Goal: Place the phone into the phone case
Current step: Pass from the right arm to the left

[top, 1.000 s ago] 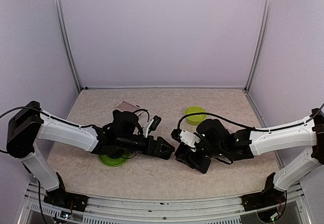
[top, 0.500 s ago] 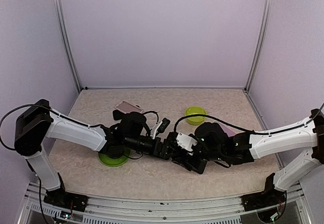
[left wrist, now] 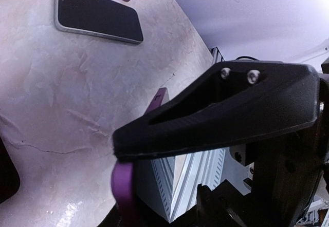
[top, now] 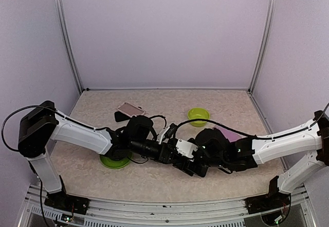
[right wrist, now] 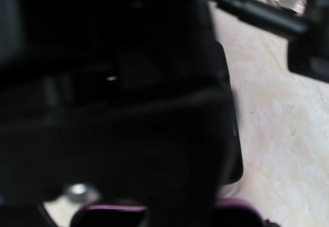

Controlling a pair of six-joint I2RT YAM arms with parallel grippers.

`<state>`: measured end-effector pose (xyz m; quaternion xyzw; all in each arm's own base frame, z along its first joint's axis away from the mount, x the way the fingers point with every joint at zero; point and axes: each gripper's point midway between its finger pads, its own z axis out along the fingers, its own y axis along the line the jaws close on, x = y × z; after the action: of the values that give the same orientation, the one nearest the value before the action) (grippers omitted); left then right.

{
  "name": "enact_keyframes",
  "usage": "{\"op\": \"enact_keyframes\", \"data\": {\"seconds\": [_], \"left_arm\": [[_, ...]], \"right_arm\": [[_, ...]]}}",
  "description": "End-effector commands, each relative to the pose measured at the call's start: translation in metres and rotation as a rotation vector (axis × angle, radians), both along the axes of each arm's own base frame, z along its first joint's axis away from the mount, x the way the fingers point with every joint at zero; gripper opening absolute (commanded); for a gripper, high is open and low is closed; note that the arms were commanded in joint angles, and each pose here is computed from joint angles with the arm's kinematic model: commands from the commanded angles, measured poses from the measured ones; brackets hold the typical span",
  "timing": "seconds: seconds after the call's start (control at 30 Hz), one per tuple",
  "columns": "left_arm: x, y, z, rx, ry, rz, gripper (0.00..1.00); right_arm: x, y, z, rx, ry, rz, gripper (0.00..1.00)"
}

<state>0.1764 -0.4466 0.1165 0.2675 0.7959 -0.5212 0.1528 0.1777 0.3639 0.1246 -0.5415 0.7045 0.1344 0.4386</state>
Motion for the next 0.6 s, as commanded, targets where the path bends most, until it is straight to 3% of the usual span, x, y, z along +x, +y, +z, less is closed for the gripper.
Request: {"op": "enact_keyframes", "data": {"seconds": [0.0, 0.17, 0.3, 0.4, 0.57], "left_arm": [[-0.004, -0.009, 0.006, -0.026, -0.019, -0.035, 0.32], [-0.007, -0.010, 0.005, -0.025, -0.014, -0.044, 0.10], [-0.008, -0.010, 0.004, -0.017, -0.021, -0.049, 0.00], [-0.007, -0.009, 0.005, -0.015, -0.031, -0.045, 0.00], [-0.001, -0.005, 0.014, -0.015, -0.092, -0.016, 0.00]], "right_arm": [[0.001, 0.012, 0.013, 0.028, -0.046, -0.001, 0.46], [0.002, 0.011, 0.012, 0.013, -0.061, -0.013, 0.46], [0.003, 0.010, 0.015, 0.011, -0.075, -0.020, 0.47], [0.004, 0.009, 0.014, 0.005, -0.079, -0.026, 0.50], [0.007, 0.005, 0.019, 0.012, -0.088, -0.050, 0.70]]}}
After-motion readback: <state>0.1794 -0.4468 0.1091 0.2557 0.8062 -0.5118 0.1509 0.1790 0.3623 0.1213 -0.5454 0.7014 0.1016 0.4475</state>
